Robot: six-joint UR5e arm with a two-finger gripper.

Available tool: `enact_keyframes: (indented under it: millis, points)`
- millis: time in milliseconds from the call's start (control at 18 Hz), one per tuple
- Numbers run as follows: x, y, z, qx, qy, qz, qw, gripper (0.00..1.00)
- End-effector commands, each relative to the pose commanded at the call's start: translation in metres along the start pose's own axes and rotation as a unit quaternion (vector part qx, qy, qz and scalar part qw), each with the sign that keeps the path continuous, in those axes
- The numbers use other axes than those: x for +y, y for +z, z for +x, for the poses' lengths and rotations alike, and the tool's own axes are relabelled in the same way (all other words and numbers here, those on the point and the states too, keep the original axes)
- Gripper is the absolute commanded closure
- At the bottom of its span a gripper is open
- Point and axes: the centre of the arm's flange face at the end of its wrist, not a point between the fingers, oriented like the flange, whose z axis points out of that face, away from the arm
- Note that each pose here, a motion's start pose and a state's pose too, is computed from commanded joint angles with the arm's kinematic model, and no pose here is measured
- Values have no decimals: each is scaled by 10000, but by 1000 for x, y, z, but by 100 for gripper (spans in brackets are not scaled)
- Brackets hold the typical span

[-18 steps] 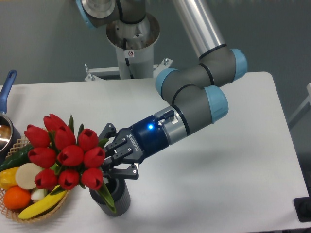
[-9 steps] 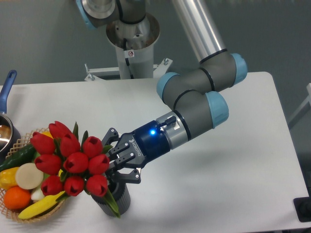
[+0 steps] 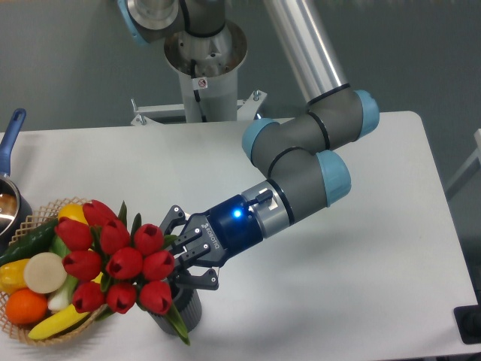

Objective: Insert the flowers into the vase
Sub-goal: 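Lower the tulip stems down into the grey vase opening, then push the tulips further down into the vase and settle them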

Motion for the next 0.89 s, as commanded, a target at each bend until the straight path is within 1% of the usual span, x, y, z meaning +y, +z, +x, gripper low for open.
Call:
enact_keyframes:
  millis: [167,444,722,889]
  points:
    - [17,-8,1,-61,-141,1,9999,79]
    - [38,-14,2,-93,-135,15,9999,78]
    - [61,-18,9,-121,-359,17,9993,78]
    - [71,-17,11,-117,-306,16,9995,78]
